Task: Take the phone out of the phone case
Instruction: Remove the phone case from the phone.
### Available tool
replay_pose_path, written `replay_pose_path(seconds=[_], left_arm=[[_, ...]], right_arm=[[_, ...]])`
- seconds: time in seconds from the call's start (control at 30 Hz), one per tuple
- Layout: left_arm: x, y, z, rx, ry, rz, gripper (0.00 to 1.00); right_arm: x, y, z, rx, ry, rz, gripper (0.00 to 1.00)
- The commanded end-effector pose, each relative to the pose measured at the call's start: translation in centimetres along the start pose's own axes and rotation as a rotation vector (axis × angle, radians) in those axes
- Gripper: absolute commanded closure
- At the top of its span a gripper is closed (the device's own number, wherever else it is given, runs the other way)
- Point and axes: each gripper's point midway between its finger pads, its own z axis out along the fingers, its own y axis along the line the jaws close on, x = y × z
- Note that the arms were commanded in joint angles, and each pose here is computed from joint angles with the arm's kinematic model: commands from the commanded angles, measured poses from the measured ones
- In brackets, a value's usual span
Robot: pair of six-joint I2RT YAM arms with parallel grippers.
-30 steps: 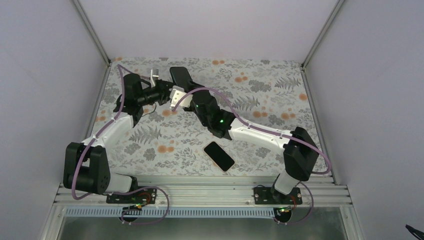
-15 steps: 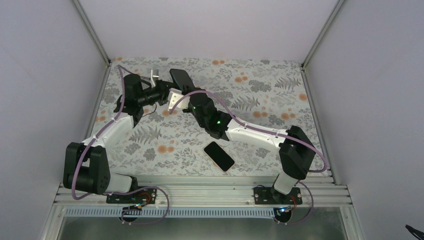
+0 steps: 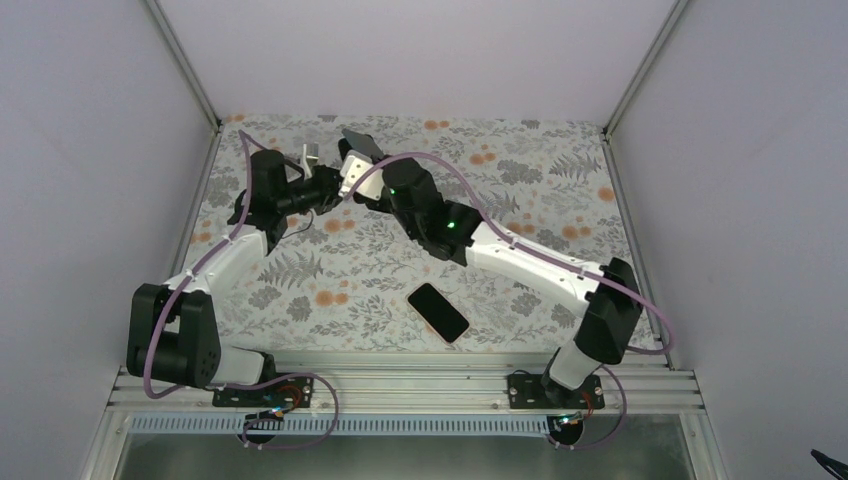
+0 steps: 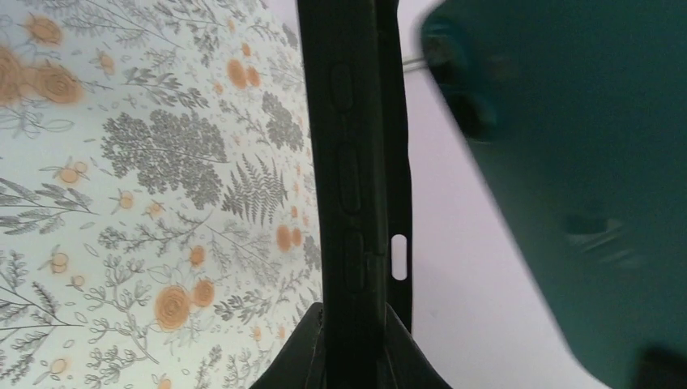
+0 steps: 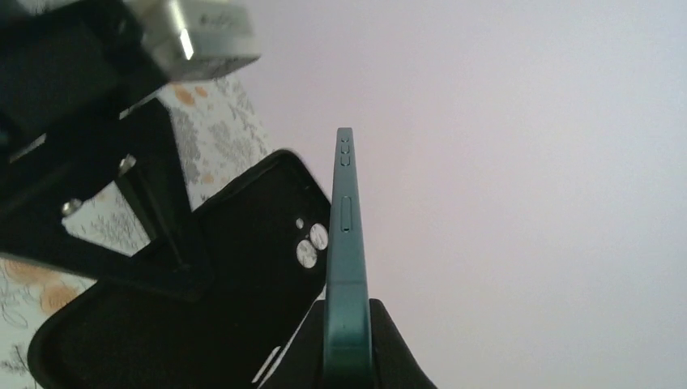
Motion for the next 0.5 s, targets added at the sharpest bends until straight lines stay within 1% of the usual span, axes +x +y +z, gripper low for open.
replay_pose_path(seconds=[0.0, 0.2, 0.33, 0.47], left_arm=[[-1.0, 0.6, -0.1, -0.034, -0.038, 0.034, 0.98], [-1.3, 2.0, 0.0, -0.074, -0.047, 0.049, 0.98], [-1.7, 2.5, 0.4, -0.096, -0.036, 0.105, 0.98], [-1.8, 3.7, 1.1, -0.133, -0.012, 0.127, 0.98]], right_arm=[[-3.4, -5.1, -3.0, 0.061, -0.106, 0.165, 0.96], [-4.1, -6.2, -4.3, 0.011, -0.115, 0.241, 0.96], [-3.1, -6.7, -4.8, 0.012, -0.102, 0.261, 0.96], [-1.8, -7.4, -5.1, 0.013, -0.089, 0.282, 0.96]])
